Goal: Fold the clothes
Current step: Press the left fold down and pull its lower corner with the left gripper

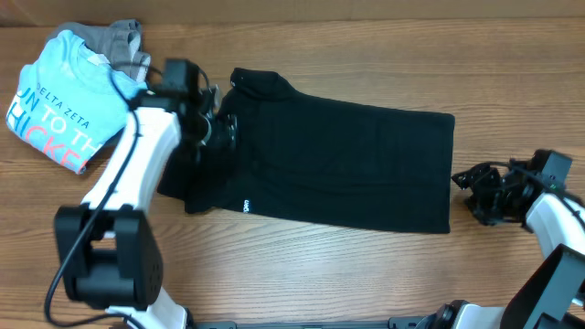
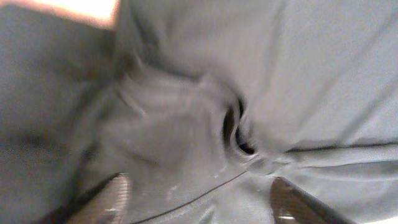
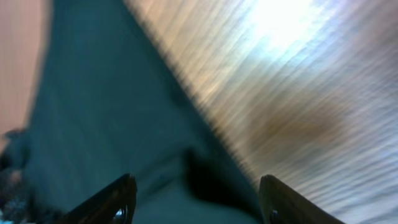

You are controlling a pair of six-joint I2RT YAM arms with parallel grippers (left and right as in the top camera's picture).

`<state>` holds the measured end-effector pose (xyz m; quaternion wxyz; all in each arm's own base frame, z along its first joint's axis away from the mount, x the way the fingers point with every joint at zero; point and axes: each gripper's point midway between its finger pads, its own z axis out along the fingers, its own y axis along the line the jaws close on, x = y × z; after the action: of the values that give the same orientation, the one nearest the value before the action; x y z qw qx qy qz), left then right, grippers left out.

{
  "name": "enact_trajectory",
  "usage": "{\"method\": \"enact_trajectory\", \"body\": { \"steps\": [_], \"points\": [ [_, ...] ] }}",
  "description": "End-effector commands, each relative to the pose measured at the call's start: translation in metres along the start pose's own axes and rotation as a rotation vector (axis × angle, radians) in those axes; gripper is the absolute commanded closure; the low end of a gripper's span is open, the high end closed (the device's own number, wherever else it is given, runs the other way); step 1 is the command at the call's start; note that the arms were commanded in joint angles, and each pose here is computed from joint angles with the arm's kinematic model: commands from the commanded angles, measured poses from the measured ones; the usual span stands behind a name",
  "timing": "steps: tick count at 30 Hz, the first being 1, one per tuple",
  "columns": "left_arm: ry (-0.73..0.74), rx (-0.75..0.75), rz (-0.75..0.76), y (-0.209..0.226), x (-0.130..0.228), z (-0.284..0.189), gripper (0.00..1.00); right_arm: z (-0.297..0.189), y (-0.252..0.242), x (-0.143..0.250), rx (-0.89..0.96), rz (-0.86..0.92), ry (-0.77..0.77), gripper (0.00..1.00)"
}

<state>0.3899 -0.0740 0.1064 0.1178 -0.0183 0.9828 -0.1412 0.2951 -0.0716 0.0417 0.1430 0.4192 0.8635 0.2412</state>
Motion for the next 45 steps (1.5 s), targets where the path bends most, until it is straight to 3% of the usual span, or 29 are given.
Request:
{"method": "enact_trajectory", "body": {
  "steps": [1,7,10,12,15,22,25,28,30,37,39,45],
  "points": [
    [-0.173,0.026,0.197,-0.032,-0.039,-0.064,0.0,-0.037,0.066,-0.018,-0.171,-0.176,-0.029,0.3],
    [-0.325,-0.003,0.281,-0.046,-0.078,-0.093,0.0,-0.081,0.133,-0.038,-0.236,-0.325,-0.098,0.19],
    [-0.303,-0.003,0.26,-0.043,-0.079,-0.081,0.0,-0.093,0.153,-0.046,-0.24,-0.367,-0.144,0.17],
    [-0.09,-0.032,0.147,-0.026,-0.034,-0.063,0.01,-0.089,0.119,-0.035,-0.091,-0.23,-0.087,0.18],
    [0.062,-0.136,0.078,0.0,0.003,-0.065,0.04,-0.088,0.073,-0.015,0.107,-0.123,-0.005,0.17],
    [0.264,-0.24,-0.114,0.044,0.056,-0.067,0.0,-0.068,0.022,0.033,0.243,-0.032,0.167,0.15],
    [0.323,-0.198,-0.205,0.054,0.075,-0.054,0.0,-0.049,0.004,0.055,0.242,0.002,0.232,0.21],
    [0.373,-0.116,-0.268,0.055,0.093,-0.036,0.0,-0.031,-0.011,0.074,0.225,0.035,0.282,0.37],
    [0.388,-0.09,-0.287,0.057,0.102,-0.022,0.0,-0.024,-0.021,0.081,0.236,0.055,0.288,0.33],
    [0.382,-0.104,-0.352,0.071,0.127,0.021,0.0,0.001,-0.04,0.089,0.236,0.164,0.245,0.34],
    [0.365,-0.107,-0.368,0.073,0.128,0.028,0.0,0.006,-0.042,0.088,0.226,0.179,0.228,0.4],
    [0.321,-0.14,-0.389,0.083,0.128,0.042,0.04,0.015,-0.051,0.092,0.228,0.227,0.208,0.71]
  ]
}}
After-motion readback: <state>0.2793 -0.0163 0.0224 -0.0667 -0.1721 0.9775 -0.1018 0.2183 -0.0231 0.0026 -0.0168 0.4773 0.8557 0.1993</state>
